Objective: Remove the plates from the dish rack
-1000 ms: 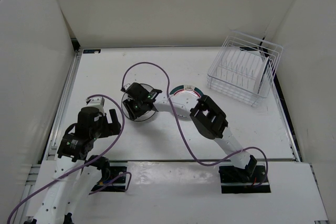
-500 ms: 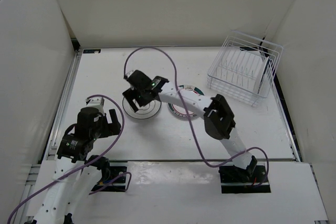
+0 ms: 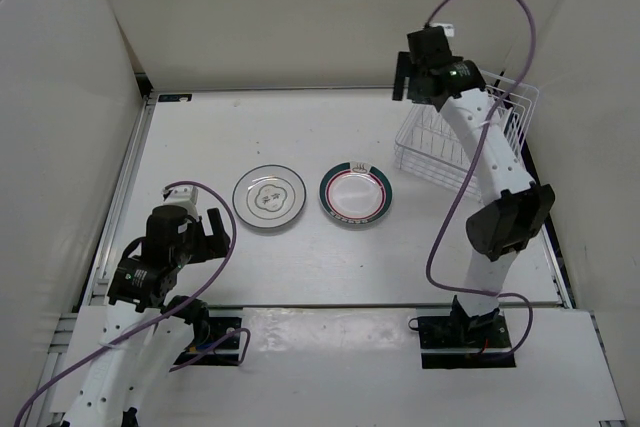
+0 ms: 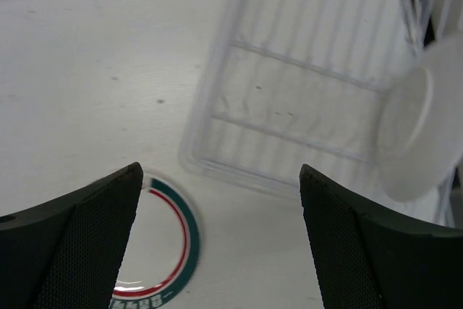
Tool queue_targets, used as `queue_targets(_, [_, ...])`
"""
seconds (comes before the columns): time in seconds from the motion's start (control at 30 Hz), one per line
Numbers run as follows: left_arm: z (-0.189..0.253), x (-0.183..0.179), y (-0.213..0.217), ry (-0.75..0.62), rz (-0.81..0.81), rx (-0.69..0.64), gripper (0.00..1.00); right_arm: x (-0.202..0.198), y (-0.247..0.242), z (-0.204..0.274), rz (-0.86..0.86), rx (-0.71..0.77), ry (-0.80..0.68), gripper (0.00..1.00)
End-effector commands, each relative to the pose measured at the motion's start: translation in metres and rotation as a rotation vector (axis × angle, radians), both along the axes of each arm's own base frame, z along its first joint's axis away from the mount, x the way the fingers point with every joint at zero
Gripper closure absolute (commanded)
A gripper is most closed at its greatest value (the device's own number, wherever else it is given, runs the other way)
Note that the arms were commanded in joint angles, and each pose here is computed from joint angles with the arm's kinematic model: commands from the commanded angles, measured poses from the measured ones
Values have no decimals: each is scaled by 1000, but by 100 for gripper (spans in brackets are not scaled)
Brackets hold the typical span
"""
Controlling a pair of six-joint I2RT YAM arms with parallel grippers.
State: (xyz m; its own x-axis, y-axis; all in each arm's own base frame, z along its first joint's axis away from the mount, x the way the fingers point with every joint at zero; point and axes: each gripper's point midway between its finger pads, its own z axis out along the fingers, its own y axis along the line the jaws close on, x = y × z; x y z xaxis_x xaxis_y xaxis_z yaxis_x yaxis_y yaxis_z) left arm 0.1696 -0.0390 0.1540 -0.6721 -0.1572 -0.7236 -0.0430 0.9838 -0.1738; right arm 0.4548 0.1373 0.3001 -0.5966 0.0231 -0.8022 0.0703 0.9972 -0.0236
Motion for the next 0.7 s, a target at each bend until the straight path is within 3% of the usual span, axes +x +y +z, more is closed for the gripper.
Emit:
queue_targets(0.0, [1, -1, -3, 1, -13, -7, 0, -13, -48, -22, -159, -89, 93, 10])
queue_targets(0.27, [-1, 0, -4, 13, -19, -8, 0, -30, -136, -50, -426, -32, 95, 11])
queue_targets(0.47, [-4, 1, -6, 33, -25, -7, 0, -40, -177, -75, -538, -23, 127, 12])
queue_targets(0.67, [-7, 2, -6, 51, -26, -2, 0, -45, -193, -86, -547, 36, 97, 14])
